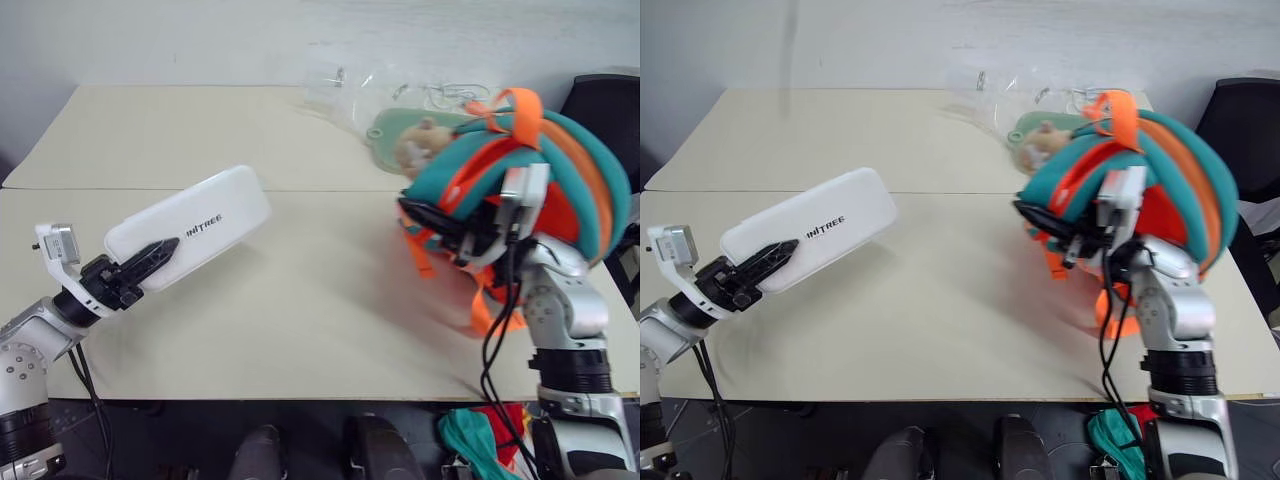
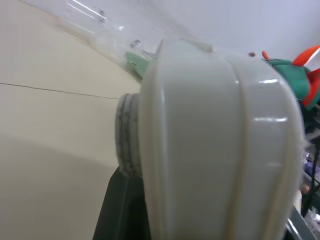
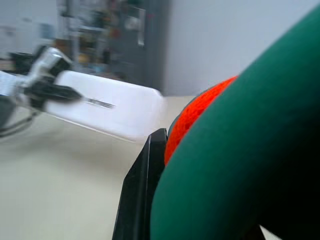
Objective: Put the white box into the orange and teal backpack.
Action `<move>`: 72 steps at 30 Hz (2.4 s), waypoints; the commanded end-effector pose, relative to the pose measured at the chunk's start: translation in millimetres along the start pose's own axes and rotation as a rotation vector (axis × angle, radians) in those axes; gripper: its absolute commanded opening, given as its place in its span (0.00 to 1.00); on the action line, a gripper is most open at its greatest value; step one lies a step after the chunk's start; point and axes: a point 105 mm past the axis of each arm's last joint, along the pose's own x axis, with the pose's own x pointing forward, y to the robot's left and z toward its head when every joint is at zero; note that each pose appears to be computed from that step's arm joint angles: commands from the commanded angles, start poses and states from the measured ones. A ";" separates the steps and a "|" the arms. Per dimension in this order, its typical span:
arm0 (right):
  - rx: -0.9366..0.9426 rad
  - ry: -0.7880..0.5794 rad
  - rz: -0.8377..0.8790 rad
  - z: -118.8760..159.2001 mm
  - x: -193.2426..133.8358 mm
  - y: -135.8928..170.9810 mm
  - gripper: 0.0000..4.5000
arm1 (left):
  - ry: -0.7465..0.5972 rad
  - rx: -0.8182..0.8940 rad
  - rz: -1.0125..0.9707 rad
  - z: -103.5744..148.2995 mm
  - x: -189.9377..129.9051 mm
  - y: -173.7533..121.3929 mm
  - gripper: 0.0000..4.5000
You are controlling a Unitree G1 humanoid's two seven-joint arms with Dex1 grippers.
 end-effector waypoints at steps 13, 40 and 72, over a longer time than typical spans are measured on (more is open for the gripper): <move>0.095 0.012 0.315 5.3 9.3 51.9 0.00 | -0.086 0.110 0.074 15.0 -24.8 -6.6 0.26; 0.118 0.155 0.200 -15.2 -22.9 23.2 0.00 | 0.174 0.479 -0.422 20.8 49.3 -72.4 0.26; 0.143 0.184 0.244 -21.8 -21.4 34.9 0.00 | 0.373 0.567 -0.697 -22.1 235.6 -100.3 0.42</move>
